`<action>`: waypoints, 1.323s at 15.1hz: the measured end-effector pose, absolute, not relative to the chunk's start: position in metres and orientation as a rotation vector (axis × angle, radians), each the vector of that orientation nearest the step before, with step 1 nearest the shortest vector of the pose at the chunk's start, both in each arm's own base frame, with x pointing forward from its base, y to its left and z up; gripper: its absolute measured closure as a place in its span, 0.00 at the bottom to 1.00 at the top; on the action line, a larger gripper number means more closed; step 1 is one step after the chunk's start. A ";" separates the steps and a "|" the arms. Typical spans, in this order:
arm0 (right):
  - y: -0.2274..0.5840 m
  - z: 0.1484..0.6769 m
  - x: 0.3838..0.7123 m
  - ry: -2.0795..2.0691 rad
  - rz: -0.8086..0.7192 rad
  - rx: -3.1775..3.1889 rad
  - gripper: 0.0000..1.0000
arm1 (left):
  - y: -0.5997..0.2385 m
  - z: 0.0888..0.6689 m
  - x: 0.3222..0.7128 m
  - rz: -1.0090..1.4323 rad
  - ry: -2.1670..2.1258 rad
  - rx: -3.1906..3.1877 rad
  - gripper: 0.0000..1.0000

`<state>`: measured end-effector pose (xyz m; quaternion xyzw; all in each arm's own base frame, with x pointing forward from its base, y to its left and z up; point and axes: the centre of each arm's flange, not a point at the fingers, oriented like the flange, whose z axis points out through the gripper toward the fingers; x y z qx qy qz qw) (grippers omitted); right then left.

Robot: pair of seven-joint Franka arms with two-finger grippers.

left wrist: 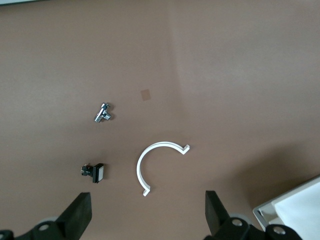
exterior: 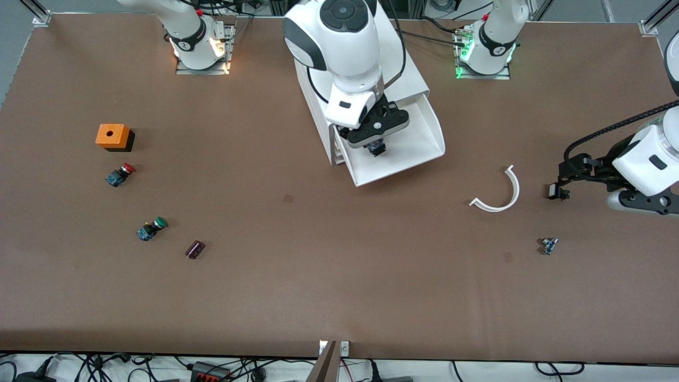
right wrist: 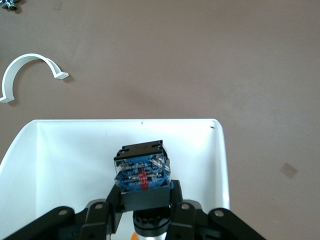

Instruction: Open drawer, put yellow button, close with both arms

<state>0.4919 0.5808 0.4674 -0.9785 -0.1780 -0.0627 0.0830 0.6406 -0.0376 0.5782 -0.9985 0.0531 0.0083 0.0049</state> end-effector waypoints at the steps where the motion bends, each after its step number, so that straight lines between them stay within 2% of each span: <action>1: 0.583 0.457 0.493 -0.516 -0.180 -2.928 0.59 | -0.038 0.572 0.634 0.000 0.162 -3.126 0.00; 6: 0.597 0.414 0.488 -0.458 -0.124 -2.969 0.59 | -0.036 0.555 0.595 0.007 0.117 -3.154 0.00; 11: 0.612 0.408 0.469 -0.496 -0.109 -2.969 0.59 | -0.033 0.558 0.591 0.000 0.102 -3.161 0.00; 16: 0.615 0.395 0.468 -0.489 -0.091 -2.982 0.59 | -0.039 0.560 0.592 -0.023 0.118 -3.162 0.00; 17: 0.615 0.395 0.468 -0.456 -0.089 -2.987 0.55 | -0.040 0.560 0.592 -0.023 0.119 -3.162 0.00; 20: 0.615 0.399 0.469 -0.364 -0.093 -2.992 0.27 | -0.040 0.560 0.592 -0.024 0.119 -3.162 0.00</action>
